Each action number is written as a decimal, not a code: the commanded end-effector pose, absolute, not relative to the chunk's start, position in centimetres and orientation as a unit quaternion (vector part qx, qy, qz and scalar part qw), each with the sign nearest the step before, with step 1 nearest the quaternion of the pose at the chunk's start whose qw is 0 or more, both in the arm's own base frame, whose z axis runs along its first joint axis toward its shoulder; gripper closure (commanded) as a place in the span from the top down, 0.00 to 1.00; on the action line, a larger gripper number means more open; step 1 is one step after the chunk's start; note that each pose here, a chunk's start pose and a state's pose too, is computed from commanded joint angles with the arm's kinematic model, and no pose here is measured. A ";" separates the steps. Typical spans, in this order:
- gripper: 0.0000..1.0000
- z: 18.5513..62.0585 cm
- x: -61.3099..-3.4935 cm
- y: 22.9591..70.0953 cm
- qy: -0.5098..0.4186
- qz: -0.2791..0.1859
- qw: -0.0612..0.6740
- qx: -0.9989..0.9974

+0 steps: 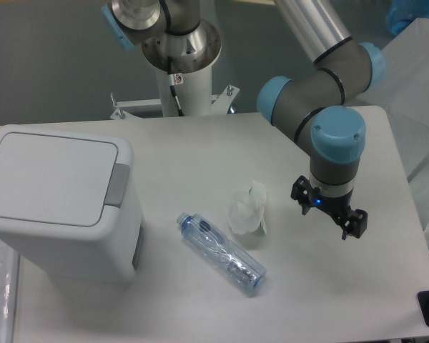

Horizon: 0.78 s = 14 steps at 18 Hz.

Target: Open the trash can

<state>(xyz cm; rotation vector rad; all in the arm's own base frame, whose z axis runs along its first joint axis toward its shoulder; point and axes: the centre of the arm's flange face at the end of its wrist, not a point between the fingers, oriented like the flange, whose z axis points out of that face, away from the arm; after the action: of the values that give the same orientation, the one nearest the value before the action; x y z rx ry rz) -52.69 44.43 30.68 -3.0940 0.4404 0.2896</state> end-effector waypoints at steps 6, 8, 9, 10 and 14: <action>1.00 30.9 -52.8 44.5 0.122 0.096 0.007 -0.988; 1.00 31.2 -52.6 44.8 0.106 0.098 0.016 -0.989; 1.00 31.3 -52.3 45.3 0.104 0.099 0.018 -0.989; 1.00 31.6 -51.9 45.9 0.101 0.102 0.020 -0.989; 1.00 32.0 -50.5 47.4 0.077 0.099 0.035 -0.991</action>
<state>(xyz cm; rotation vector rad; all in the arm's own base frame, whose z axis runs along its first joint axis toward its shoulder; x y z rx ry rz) -50.53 47.41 32.01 -3.0472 0.2364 0.3049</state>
